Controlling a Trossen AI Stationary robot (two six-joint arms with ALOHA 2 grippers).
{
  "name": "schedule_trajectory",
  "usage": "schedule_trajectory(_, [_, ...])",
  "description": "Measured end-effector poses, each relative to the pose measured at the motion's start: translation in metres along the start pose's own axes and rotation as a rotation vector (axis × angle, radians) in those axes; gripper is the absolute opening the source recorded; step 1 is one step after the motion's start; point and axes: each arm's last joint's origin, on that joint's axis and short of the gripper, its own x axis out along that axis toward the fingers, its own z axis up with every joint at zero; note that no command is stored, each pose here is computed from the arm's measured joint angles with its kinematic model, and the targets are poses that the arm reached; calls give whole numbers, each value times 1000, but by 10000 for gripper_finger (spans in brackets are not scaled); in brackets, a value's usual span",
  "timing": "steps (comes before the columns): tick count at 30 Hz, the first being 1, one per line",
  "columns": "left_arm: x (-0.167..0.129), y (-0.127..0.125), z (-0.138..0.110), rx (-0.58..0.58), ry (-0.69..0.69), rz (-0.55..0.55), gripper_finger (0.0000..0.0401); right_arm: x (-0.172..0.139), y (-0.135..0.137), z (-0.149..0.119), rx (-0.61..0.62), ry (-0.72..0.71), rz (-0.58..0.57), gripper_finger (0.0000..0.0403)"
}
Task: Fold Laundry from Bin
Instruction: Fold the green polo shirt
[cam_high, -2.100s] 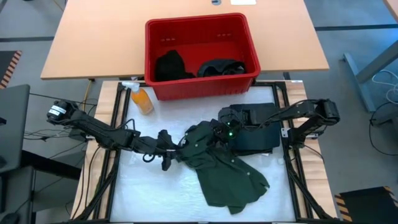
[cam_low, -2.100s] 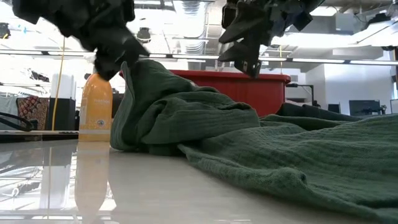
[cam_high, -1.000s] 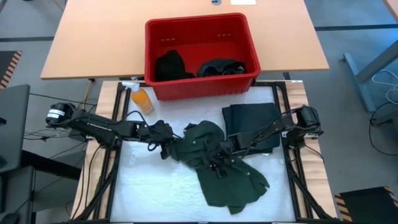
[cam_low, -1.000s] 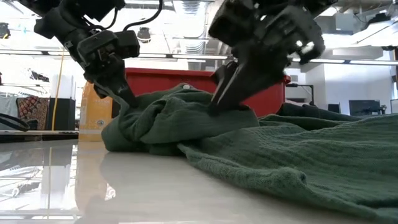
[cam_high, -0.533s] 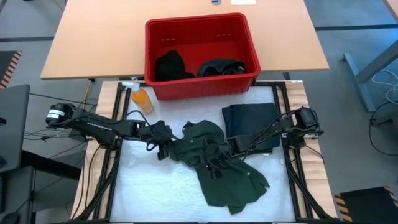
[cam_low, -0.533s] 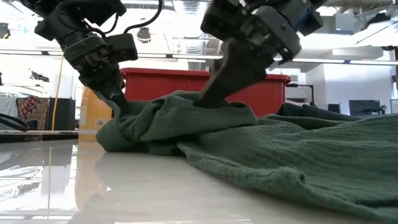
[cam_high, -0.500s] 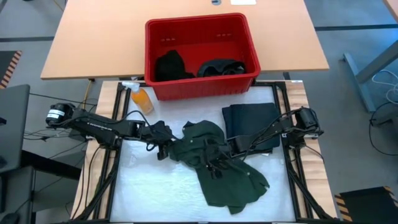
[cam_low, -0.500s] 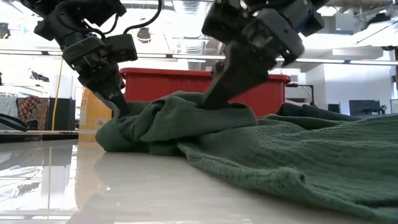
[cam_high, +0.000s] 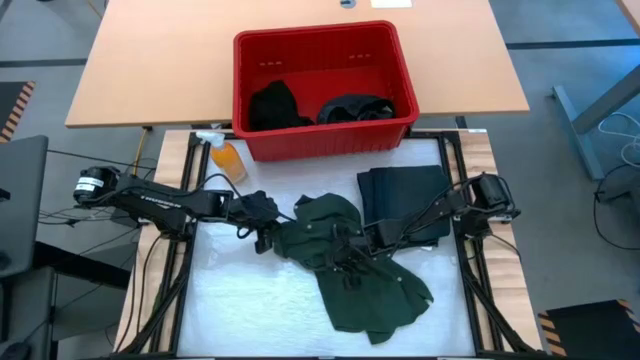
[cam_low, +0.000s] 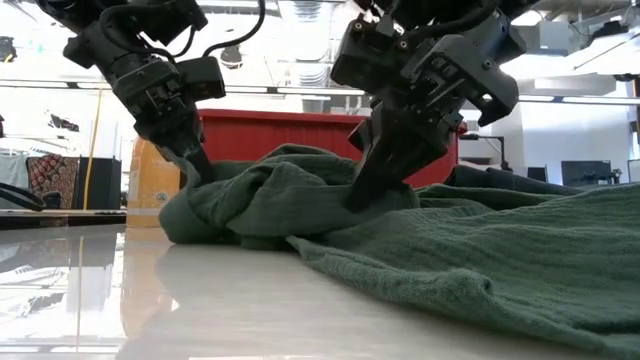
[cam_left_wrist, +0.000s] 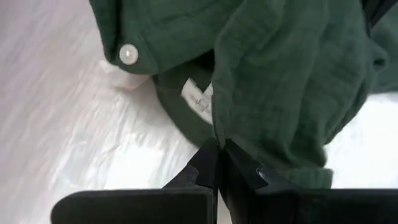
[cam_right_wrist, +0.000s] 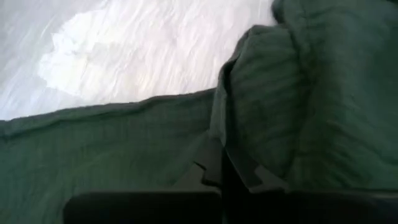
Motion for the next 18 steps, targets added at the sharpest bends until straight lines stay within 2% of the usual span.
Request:
schedule_trajectory(5, [-1,-3,7,-32,-63,-59,0,-38,-17,19,-10,-104,58,23])
schedule_trajectory(9, [-8,-7,19,-54,-184,-139,0,-92,-36,39,-6,-271,175,16])
schedule_trajectory(14, [-38,-15,43,-49,-446,-297,0,-186,-54,65,7,-666,297,20])
schedule_trajectory(18, [-77,-18,56,-8,-652,-436,0,-260,-56,75,-48,-1033,303,19])
